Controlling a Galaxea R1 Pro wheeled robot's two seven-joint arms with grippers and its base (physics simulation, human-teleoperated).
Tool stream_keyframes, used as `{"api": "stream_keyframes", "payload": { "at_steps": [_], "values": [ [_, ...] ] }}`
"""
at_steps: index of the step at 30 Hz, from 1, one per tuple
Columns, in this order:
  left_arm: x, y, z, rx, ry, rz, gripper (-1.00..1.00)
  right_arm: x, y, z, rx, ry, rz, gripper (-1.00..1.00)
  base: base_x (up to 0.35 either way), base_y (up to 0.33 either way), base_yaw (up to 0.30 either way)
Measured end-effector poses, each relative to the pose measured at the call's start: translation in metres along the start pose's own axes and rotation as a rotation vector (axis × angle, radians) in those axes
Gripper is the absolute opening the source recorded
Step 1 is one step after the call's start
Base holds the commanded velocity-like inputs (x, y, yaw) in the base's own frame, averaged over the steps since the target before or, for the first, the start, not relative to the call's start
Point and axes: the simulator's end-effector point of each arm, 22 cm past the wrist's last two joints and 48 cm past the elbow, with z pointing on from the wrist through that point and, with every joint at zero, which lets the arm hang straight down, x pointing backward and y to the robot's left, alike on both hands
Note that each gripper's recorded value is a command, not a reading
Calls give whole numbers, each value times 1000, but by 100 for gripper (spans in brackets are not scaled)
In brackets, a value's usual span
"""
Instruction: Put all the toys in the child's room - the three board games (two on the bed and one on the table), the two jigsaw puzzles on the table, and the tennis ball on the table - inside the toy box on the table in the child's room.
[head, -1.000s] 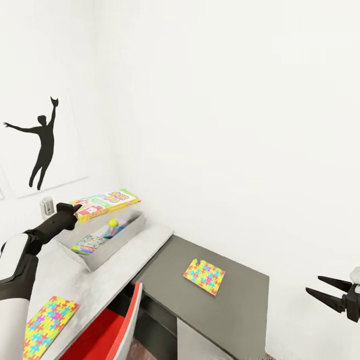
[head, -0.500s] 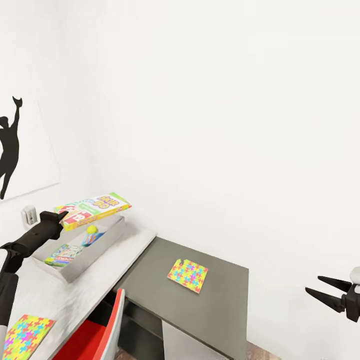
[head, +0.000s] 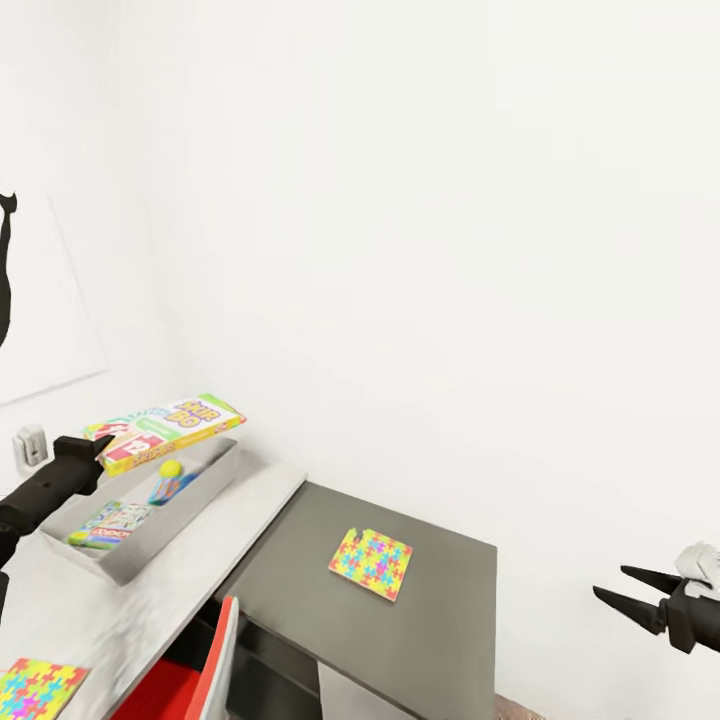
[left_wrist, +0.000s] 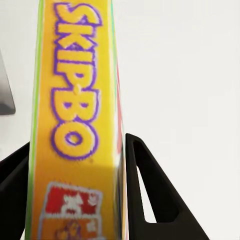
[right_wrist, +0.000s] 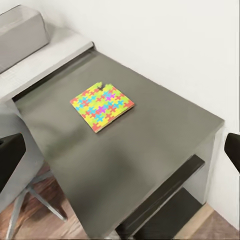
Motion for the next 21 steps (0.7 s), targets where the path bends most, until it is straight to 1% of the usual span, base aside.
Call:
{"api": "stream_keyframes", "payload": {
  "at_steps": [2,4,6,10,13,15,16,21],
  "values": [
    [-8,1,-3,-1,-14,-1,-100,5,-7,0,29,22,4,100,7,0,-252],
    [-32,14,-17,-19,-60,-5,-100,13,-21,1,94,52,4,100,2,0,-126],
    [-43,19,-23,-26,-79,-8,-100,15,-25,1,112,59,0,100,1,0,-65],
    [-53,23,-30,-32,-97,-6,-100,19,-27,4,125,70,1,100,0,0,-57],
    [-56,23,-31,-32,-103,-8,-100,23,-20,13,105,82,0,100,0,0,-42],
    [-56,23,-31,-32,-102,-9,-100,23,-20,14,110,83,0,100,9,17,-8],
    [-55,23,-31,-31,-101,-9,-100,23,-24,14,128,83,-1,100,37,72,-3],
    [-55,23,-31,-31,-100,-7,-100,23,-26,14,137,82,0,100,92,185,-42]
  ]
}}
